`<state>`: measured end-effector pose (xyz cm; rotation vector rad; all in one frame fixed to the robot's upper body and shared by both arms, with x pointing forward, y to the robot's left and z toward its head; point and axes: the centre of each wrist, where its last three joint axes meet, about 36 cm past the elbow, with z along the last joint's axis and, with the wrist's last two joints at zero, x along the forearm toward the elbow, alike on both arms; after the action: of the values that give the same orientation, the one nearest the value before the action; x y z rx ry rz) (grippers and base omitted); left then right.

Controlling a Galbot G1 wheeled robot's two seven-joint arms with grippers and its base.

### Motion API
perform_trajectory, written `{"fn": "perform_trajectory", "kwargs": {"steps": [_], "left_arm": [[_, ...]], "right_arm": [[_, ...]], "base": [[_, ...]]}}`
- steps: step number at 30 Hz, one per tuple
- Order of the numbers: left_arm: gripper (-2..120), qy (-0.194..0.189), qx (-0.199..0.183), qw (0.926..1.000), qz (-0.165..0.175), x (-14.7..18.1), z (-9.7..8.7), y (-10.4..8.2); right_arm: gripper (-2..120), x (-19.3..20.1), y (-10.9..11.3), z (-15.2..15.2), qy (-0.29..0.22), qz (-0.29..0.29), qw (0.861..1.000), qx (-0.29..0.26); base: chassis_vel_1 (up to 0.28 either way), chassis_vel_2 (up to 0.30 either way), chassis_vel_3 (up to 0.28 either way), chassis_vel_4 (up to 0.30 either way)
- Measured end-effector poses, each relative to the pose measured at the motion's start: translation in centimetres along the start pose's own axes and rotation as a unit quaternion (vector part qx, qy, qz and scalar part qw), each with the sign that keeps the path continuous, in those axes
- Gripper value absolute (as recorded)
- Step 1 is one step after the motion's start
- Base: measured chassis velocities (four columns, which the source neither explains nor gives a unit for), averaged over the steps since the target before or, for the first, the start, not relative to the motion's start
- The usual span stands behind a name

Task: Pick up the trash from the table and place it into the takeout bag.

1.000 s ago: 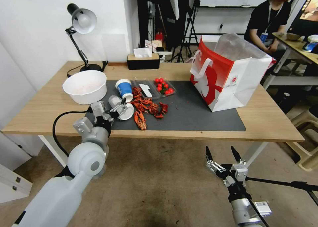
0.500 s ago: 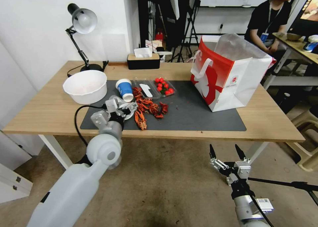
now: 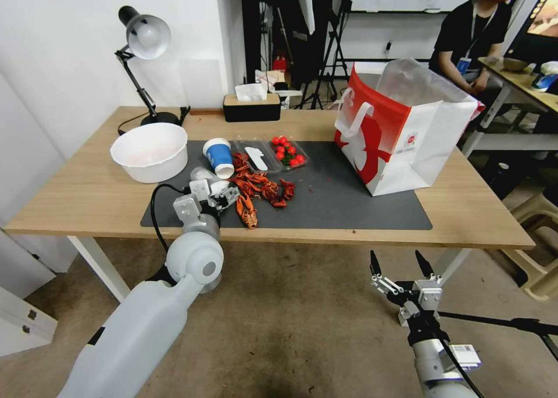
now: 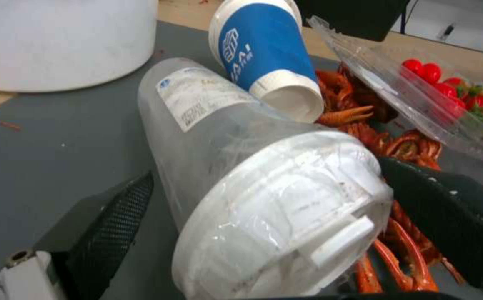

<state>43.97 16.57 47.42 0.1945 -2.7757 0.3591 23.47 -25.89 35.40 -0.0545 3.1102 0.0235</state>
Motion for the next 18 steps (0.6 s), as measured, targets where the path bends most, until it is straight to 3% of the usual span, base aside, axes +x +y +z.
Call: {"fn": "perform_trajectory", "kwargs": {"steps": [7,18], "left_arm": [[99,0.009,0.003,0.9999,-0.007,-0.35,0.06,-0.18],[71,0.014,0.009,0.9998,-0.013,-0.33,0.0,0.18]], "right_arm": [[100,-0.39,0.21,0.03,0.001,0.0,1.0,0.0],[100,-0.61,0.67,0.2,0.002,-0.004,1.0,-0.004]], "base": [[0.0,0.0,0.0,0.0],[0.0,0.0,0.0,0.0]]}}
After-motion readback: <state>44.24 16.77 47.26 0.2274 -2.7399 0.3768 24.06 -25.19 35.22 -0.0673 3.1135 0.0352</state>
